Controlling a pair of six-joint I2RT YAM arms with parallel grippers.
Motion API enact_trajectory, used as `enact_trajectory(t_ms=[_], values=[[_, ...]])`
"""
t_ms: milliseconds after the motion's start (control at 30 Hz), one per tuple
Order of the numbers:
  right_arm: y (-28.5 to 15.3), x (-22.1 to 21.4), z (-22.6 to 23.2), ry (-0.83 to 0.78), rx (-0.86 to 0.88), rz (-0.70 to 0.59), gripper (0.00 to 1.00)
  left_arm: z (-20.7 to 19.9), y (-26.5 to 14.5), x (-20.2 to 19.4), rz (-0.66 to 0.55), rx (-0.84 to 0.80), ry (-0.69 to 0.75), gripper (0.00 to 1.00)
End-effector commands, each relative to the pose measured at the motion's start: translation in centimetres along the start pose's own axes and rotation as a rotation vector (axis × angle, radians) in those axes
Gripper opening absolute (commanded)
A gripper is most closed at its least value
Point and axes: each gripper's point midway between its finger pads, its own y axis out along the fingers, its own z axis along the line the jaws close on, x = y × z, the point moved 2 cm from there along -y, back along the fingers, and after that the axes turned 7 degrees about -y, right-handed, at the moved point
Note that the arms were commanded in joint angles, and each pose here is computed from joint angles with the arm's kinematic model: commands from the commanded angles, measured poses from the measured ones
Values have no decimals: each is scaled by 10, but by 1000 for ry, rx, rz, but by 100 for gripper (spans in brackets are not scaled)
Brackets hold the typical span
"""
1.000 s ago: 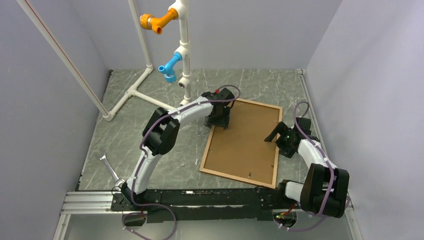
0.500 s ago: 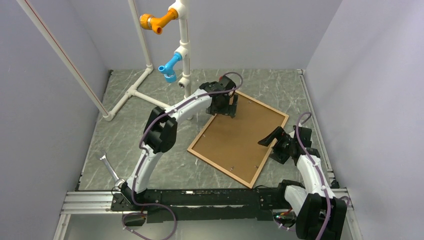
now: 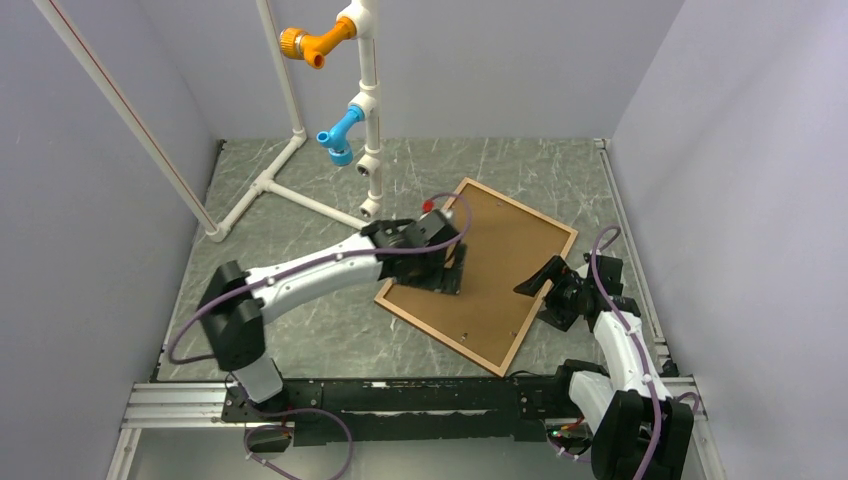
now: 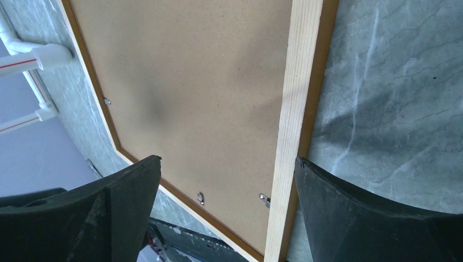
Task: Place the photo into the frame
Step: Adjust the photo frame at the center of the board.
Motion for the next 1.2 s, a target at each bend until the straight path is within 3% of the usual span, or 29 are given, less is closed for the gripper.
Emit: enact_trajectory(t_ms=[0,267,733,933,1167], values=[[-7,-1,10,-33,38,7,94,33,-5,-42,39,42,-240,96],[-6,-4,14,-45,71,42,94,66,16,-100,77,107,-439,94],[-18,0,26,-75,95,35,94,59,46,-77,18,68,-485,90],[-28,7,35,-91,106,19,94,63,63,-73,12,148,-450,76],[-41,22,41,-132,64,-31,94,62,81,-62,8,214,-368,49]])
